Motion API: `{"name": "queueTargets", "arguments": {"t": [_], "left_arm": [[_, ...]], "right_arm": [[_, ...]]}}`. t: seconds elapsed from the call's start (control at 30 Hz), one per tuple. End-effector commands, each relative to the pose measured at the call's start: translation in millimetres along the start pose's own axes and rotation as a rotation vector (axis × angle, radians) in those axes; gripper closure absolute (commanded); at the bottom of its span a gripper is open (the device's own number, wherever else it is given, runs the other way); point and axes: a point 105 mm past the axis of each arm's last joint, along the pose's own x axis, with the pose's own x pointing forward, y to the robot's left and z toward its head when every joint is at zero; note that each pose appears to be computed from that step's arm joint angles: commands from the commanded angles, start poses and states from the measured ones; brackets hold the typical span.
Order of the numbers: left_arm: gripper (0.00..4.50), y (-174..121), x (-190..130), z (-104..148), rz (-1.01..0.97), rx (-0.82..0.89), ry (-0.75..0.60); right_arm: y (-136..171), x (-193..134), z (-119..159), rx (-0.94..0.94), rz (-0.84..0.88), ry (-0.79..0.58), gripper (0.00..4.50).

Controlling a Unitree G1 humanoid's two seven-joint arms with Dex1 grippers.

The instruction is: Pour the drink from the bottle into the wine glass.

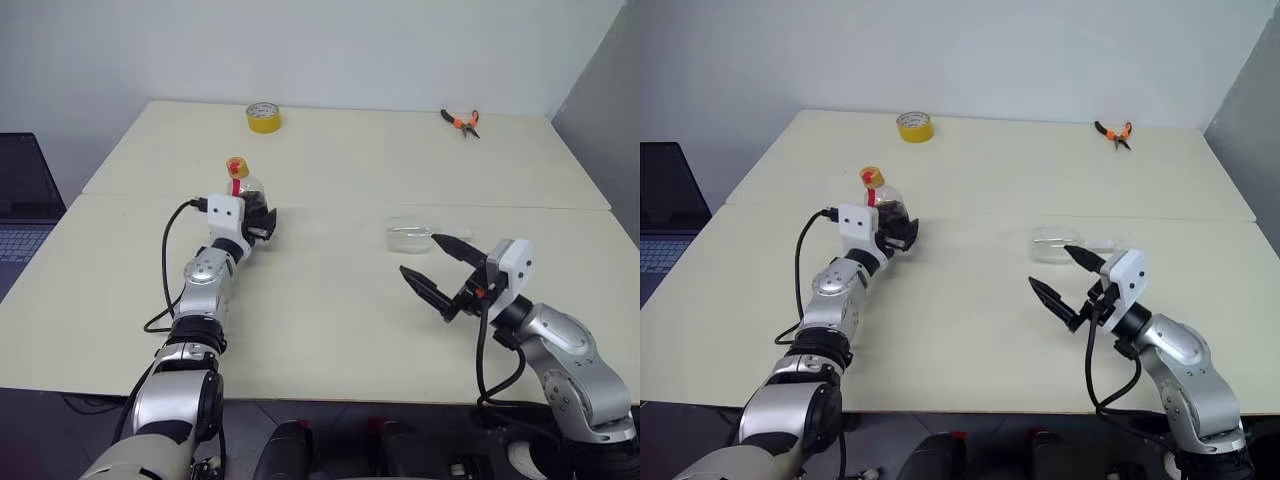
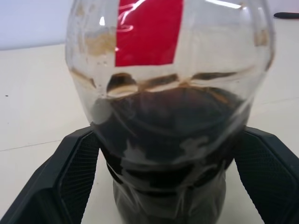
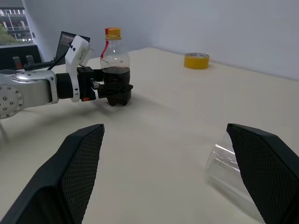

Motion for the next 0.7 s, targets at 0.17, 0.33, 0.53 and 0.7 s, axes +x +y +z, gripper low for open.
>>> {"name": "queueTargets", "arguments": {"t": [0.17,0.33,0.53,0.7], "left_arm": [[1.26,-1,12,28,-0.017,0.003,-0.086],[2.31,-1,13,30,-0.038,-0.009,-0.097],[2.57,0,11,31,-0.053,-0.034,-0.106],[2.58,-10,6,38,-0.112,-0.035,-0.137]], "right_arm": [[8,7,22,-0.029,0.056,-0.061,0.00],[13,8,29,-0.041,0.112,-0.067,0.00],[20,11,36,-0.068,0.182,-0.057,0.00],[29,10,39,-0.097,0.253,-0.034,0.00]]}}
